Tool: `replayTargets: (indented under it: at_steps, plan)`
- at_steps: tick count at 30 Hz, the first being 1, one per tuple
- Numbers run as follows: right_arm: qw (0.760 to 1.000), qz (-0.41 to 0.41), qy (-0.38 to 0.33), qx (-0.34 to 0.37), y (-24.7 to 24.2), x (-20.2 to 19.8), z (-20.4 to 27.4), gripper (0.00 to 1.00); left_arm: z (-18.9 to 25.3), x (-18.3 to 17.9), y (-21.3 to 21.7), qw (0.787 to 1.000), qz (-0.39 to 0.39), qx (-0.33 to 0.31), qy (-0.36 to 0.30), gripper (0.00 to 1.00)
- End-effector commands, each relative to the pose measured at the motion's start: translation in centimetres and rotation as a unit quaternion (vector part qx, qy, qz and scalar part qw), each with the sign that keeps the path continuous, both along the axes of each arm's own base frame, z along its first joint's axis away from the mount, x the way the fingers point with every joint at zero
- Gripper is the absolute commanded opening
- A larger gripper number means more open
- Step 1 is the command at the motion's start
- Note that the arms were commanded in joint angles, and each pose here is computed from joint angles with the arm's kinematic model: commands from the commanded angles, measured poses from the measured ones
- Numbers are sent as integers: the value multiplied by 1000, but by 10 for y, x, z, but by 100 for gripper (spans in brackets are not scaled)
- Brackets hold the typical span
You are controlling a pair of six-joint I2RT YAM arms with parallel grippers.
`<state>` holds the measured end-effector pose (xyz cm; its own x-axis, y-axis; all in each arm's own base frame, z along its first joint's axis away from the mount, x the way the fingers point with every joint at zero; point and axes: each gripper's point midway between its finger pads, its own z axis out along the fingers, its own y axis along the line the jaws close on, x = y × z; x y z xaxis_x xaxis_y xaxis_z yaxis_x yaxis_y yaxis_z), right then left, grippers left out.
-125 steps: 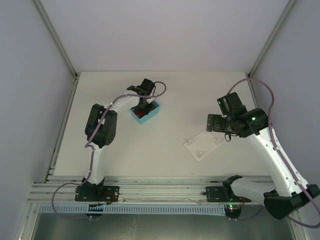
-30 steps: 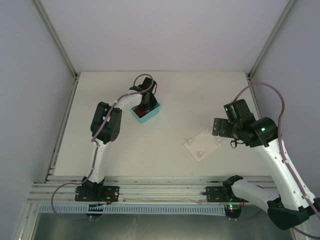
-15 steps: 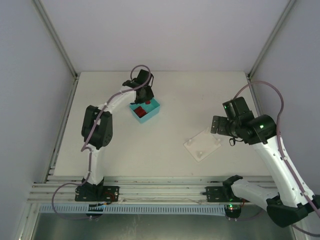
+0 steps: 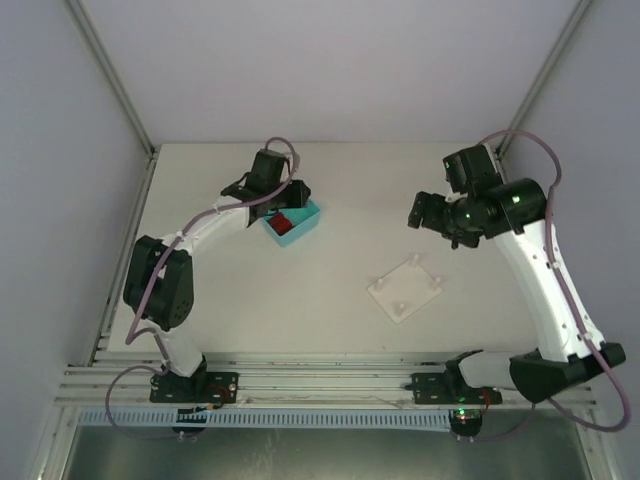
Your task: Install the large spring
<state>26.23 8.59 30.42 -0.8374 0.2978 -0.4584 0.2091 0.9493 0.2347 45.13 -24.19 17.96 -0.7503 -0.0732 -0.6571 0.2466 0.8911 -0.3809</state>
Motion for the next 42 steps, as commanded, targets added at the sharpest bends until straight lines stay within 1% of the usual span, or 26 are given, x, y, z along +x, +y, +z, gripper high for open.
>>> replayTargets:
  at_steps: [1,3,5,7,10,13,17,24,29,33,38,42]
  plan:
    - [995,34,64,71,21,-10,-3,92,37,-22,-44,982,-154,-57,-96,12]
    - [991,56,79,88,29,-5,-5,86,40,-37,-57,972,-197,-53,-120,12]
    - [986,87,91,107,41,0,-6,79,51,-54,-72,954,-244,-37,-171,12]
    - [978,125,97,132,57,6,-5,74,63,-76,-86,931,-282,-23,-233,13]
    - [964,171,108,173,80,14,-3,67,88,-105,-102,895,-306,-14,-325,15]
    - [953,201,110,197,95,21,3,60,97,-121,-122,871,-337,-8,-356,14]
    - [948,216,111,208,103,29,1,55,102,-133,-142,852,-368,5,-373,12]
    - [938,233,134,218,110,27,-10,54,110,-136,-157,837,-388,5,-387,11]
    - [936,238,155,207,110,22,-24,54,116,-136,-163,829,-394,6,-397,11]
    - [943,227,157,186,104,25,-32,59,122,-139,-165,822,-400,-1,-405,10]
    - [946,222,146,186,107,36,-30,58,123,-143,-169,816,-410,-7,-407,10]
    - [941,225,151,204,114,40,-30,55,123,-149,-173,809,-420,-4,-411,10]
